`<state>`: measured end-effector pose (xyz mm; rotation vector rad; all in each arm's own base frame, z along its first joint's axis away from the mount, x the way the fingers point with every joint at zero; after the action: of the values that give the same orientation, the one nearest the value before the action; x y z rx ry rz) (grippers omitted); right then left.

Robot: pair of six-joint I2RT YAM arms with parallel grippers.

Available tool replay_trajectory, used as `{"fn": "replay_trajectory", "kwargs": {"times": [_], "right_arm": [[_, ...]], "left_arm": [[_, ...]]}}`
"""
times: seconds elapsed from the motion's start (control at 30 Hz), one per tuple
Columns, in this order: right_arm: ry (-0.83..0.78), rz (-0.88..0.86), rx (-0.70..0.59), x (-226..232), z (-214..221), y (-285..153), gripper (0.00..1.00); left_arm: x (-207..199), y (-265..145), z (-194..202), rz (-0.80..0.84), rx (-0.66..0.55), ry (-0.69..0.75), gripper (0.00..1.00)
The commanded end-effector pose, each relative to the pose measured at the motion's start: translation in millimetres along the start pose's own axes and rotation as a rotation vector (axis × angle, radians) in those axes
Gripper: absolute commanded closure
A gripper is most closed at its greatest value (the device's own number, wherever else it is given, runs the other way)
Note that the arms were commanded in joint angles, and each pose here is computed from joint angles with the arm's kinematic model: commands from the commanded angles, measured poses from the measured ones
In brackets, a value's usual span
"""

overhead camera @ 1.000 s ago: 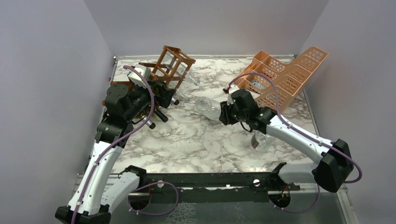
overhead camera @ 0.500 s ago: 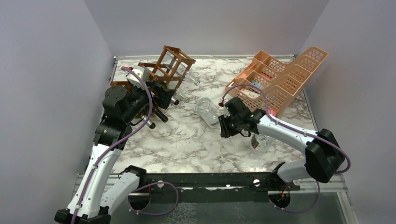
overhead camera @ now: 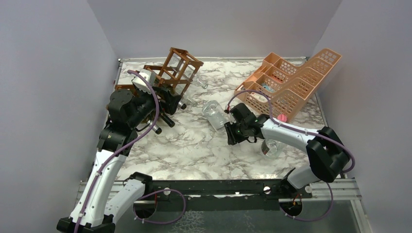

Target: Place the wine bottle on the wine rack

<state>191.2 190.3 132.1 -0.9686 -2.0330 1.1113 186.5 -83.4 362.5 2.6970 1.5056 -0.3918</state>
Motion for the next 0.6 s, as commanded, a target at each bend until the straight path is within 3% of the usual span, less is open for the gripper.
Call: {"fn": "replay_trajectory", "kwargs": {"times": [0.0, 0.27, 0.57], "right_arm": [[-0.002, -0.009, -0.079, 3, -16, 7, 0.58], [-0.009, -0.009, -0.091, 4, -25, 17, 0.47], [-0.001, 0.010, -0.129, 1, -25, 32, 0.45]], "left_arm": [[-2, -3, -8, -0.007, -0.031, 0.022, 0.01], [-1, -3, -7, -0.013, -0.027, 0.027, 0.01], [0, -3, -6, -0.020, -0.024, 0.031, 0.01]]}}
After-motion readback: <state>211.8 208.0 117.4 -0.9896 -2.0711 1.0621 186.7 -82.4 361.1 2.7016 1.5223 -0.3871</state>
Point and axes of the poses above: each gripper's point midway between its finger pads, its own y axis out along the fingers, its own x axis along the line the jaws close on, z = x × y, the point moved 10 cm from there along -y, back along the fingers, and after that the axes turned 3 degrees about -y, right-handed, at the moved point
